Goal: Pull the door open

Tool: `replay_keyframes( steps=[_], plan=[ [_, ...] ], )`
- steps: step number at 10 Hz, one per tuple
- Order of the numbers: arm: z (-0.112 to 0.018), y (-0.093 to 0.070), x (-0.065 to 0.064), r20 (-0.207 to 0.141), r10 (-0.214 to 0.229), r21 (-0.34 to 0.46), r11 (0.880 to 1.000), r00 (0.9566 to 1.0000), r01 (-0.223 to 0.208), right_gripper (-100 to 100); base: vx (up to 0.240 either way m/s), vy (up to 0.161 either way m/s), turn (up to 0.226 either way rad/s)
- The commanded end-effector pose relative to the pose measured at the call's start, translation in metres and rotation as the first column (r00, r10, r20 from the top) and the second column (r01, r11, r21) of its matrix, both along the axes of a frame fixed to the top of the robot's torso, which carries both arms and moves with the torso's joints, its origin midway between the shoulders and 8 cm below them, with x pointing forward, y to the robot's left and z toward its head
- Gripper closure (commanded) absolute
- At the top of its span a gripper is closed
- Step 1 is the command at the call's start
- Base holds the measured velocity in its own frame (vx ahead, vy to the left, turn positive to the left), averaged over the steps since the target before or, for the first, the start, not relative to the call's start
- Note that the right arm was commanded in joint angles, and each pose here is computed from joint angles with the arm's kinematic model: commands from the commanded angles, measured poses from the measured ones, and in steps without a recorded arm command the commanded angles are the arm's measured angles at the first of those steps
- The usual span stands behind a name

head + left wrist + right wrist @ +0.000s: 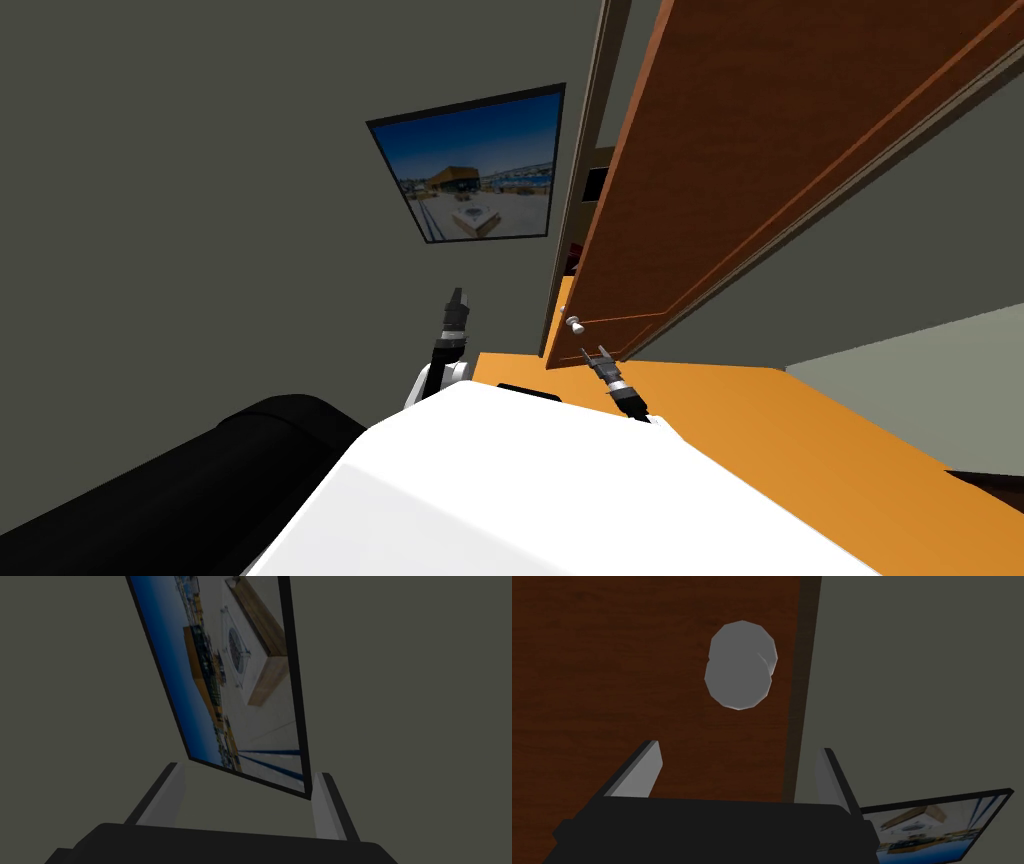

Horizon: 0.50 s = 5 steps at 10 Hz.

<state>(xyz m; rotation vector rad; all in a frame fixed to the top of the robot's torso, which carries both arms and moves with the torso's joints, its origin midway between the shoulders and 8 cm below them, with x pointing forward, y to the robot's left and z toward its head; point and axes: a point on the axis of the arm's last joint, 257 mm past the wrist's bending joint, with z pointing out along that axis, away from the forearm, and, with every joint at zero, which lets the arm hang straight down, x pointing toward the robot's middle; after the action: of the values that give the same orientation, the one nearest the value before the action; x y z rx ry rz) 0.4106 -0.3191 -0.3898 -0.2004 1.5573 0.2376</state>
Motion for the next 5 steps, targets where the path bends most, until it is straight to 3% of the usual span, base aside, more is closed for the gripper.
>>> replay_keyframes(
  steps=[1,2,3,4,5],
  plan=[
    [-0.001,-0.017,0.005,0.002,-0.064,-0.004,0.998,0.9979,0.064,-100,0.037,-0.009,0.368],
    [-0.001,-0.024,0.006,0.002,-0.087,-0.005,0.996,0.9962,0.087,-100,0.042,-0.014,0.296],
    [0.0,-0.036,0.009,0.003,-0.134,-0.005,0.991,0.991,0.134,-100,0.046,-0.02,0.323],
    [0.0,-0.036,0.009,0.003,-0.134,-0.005,0.991,0.991,0.134,-100,0.035,-0.024,0.128],
    [0.0,-0.036,0.009,0.003,-0.134,-0.005,0.991,0.991,0.134,-100,0.012,-0.012,-0.027]
  ],
)
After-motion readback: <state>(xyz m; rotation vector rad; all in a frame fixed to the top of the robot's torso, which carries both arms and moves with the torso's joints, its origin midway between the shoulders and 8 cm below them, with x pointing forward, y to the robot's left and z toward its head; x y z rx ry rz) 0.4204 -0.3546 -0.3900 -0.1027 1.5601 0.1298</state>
